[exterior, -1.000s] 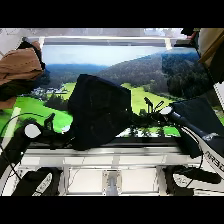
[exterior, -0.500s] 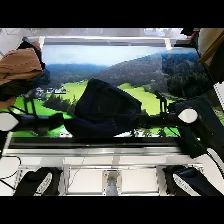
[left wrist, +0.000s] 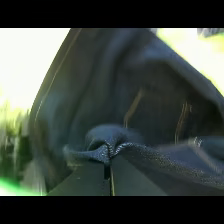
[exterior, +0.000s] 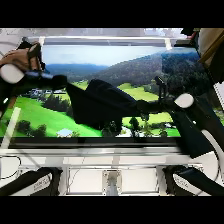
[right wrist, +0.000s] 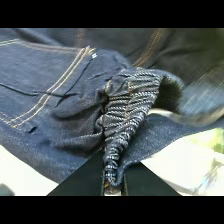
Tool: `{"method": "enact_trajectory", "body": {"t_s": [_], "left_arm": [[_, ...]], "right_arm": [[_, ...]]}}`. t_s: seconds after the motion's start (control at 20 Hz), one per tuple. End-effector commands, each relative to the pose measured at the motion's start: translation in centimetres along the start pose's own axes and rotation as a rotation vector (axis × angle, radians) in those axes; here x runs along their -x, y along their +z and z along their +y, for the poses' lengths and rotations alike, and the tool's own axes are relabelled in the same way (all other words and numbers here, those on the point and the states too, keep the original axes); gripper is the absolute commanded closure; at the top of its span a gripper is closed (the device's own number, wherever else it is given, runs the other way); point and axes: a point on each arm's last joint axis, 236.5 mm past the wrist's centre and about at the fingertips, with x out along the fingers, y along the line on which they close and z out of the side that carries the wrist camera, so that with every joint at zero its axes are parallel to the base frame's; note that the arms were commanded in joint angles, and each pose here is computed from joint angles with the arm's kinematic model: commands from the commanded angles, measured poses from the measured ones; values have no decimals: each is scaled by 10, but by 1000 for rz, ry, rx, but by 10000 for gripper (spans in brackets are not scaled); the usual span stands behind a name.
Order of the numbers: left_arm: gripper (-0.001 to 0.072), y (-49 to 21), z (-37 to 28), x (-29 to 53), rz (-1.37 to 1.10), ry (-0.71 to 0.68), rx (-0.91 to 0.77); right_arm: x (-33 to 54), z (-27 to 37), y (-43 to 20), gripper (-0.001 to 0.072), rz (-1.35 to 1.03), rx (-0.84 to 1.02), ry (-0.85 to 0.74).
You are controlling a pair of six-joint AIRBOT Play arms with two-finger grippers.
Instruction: Fold the clothes and pants, and hang the long-sleeved shirts on hangers.
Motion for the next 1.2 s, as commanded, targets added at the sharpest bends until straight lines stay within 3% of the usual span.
{"method": "enact_trajectory", "body": {"t_s": [0.0,0.5,0.55,0.6,0.65,0.8,0.95,1.05,1.1,1.15], "left_arm": [[696,52,-3,-69,-72,5,-78],[672,78,-7,-180,-108,64,-211],[396,82,-10,-179,-124,62,-217],[34,87,-14,-177,-143,58,-222],[-1,90,-19,-175,-152,53,-227],[0,110,-31,-148,-211,43,-239],[0,135,-43,-88,-295,42,-256],[0,146,-40,-43,-337,90,-296],[0,150,-39,-23,-356,113,-312],[0,154,-39,-3,-378,132,-328]], "right_arm": [[-44,-34,30,662,6,-45,-70],[-92,-90,87,660,-190,-206,-152],[-92,-90,90,631,-201,-204,-152],[-91,-90,91,451,-203,-203,-151],[-91,-88,92,273,-201,-199,-148],[-74,-74,98,264,-168,-117,-156],[-21,-93,93,264,-83,25,-296],[12,-122,72,199,-2,-4,-387],[16,-129,61,146,34,-61,-370],[10,-131,51,144,63,-89,-322]]}}
